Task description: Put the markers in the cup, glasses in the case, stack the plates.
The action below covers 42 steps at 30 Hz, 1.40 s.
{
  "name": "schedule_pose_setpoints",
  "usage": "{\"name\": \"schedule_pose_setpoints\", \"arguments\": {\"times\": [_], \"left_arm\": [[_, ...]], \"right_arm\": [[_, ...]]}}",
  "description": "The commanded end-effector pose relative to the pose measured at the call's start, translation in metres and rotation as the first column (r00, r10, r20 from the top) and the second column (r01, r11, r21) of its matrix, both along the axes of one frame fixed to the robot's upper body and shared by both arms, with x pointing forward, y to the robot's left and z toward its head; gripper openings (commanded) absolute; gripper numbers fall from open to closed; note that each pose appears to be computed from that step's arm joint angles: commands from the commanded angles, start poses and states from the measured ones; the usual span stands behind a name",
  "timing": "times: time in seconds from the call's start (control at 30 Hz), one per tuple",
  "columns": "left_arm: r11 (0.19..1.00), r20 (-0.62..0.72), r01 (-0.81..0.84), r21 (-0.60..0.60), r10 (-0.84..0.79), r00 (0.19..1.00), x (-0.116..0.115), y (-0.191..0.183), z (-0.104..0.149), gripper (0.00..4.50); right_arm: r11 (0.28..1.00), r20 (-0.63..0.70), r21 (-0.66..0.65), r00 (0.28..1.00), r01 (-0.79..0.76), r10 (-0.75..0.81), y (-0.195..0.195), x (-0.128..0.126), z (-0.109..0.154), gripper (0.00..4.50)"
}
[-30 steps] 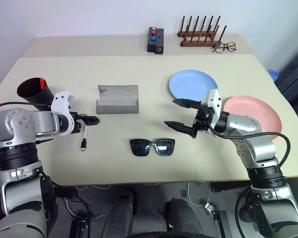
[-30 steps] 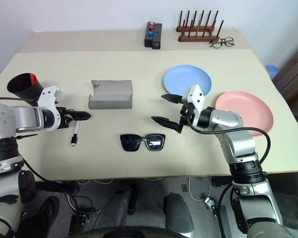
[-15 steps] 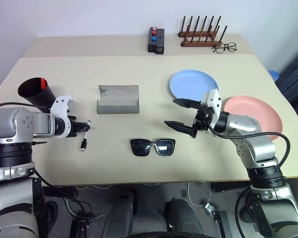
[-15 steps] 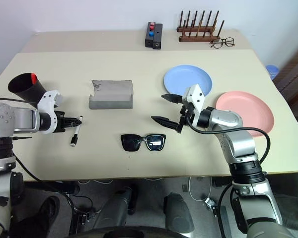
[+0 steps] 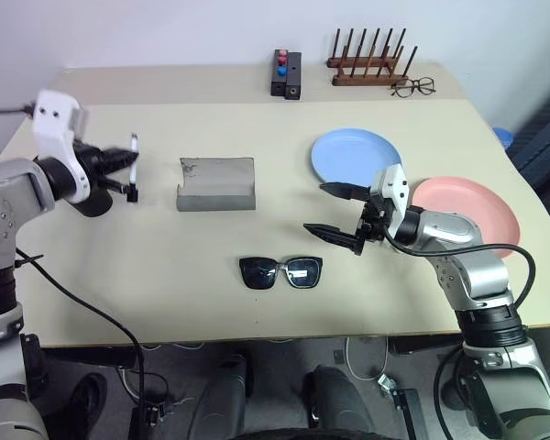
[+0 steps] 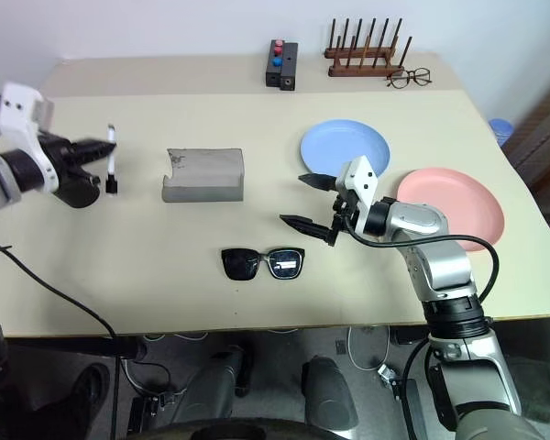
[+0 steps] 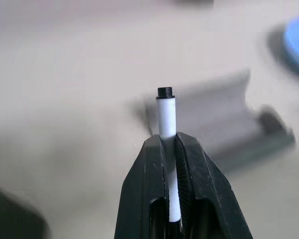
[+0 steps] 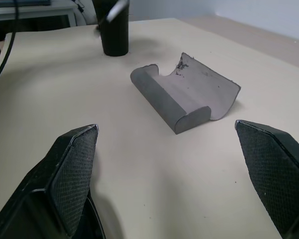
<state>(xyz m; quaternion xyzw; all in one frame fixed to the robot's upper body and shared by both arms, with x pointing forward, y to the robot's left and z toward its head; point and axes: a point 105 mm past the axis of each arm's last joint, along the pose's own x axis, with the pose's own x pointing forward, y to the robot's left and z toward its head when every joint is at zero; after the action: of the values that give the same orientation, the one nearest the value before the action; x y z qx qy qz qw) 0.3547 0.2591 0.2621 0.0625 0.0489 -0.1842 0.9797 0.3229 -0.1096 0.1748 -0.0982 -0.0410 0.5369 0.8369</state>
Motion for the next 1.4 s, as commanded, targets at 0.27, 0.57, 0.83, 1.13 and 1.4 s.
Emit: {"name": "schedule_pose_setpoints", "arguments": {"times": [0.27, 0.57, 0.83, 1.13, 1.4], "left_arm": [[0.965, 0.513, -0.260, -0.036, 0.242, 0.824, -0.013, 0.085, 0.078, 0.02], [0.931, 0.598, -0.351, -0.097, 0.336, 0.728, -0.032, 0.123, 0.059, 0.02], [0.927, 0.544, -0.322, -0.192, 0.374, 0.751, -0.031, 0.129, 0.020, 0.02], [0.931, 0.508, -0.287, -0.227, 0.364, 0.780, -0.028, 0.126, 0.001, 0.02], [0.924, 0.478, -0.280, -0.260, 0.375, 0.794, -0.026, 0.125, -0.010, 0.02]], "right_arm": [[0.999, 0.055, 0.021, 0.998, -0.034, 0.033, 0.005, 0.000, 0.016, 4.50], [0.999, 0.061, 0.041, 0.998, -0.035, 0.032, 0.006, -0.001, 0.021, 4.50], [0.970, 0.105, 0.177, 0.983, -0.165, 0.148, 0.020, -0.020, 0.062, 4.50], [0.945, 0.105, 0.256, 0.978, -0.203, 0.181, 0.025, -0.028, 0.075, 4.50], [0.955, 0.084, 0.232, 0.982, -0.185, 0.169, 0.024, -0.026, 0.068, 4.50]]}}
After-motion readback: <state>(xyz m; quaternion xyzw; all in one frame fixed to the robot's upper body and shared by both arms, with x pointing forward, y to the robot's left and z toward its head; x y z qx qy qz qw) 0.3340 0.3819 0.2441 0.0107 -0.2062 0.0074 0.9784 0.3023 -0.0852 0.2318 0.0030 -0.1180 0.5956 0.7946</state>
